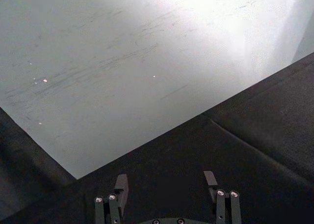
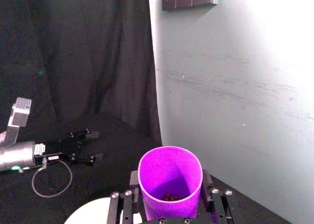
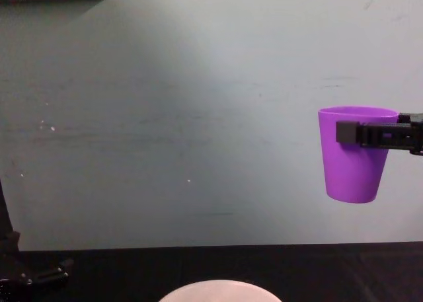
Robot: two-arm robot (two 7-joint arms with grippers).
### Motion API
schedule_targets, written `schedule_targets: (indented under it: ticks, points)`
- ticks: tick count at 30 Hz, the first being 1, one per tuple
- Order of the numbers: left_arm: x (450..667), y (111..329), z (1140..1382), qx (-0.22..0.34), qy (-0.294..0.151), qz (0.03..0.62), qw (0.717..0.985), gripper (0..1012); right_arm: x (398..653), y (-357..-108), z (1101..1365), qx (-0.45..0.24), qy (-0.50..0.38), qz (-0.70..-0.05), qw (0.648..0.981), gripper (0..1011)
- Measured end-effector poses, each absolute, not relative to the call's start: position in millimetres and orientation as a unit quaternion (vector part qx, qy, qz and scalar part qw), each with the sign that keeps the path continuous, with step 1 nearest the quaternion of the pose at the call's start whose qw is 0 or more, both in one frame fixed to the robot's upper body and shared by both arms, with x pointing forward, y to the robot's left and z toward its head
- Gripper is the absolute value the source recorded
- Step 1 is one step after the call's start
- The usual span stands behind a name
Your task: Pick up the cup and pour the mung beans from the cup into the bowl.
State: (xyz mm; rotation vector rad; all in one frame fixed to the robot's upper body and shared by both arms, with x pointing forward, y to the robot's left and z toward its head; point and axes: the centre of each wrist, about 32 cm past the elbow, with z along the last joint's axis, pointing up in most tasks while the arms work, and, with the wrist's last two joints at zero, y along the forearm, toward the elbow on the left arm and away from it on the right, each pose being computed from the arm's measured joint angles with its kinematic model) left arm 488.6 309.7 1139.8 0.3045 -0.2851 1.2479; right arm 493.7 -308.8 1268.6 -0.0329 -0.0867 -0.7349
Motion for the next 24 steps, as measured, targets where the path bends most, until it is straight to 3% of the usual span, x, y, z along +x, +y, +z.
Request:
schedule_targets:
  ticks: [24]
  points:
    - [488.6, 309.7, 1139.8, 0.141, -0.132, 0.580, 0.791, 1000, 493.7, -308.8, 1268.6, -0.016, -0.042, -0.359, 0.932, 723]
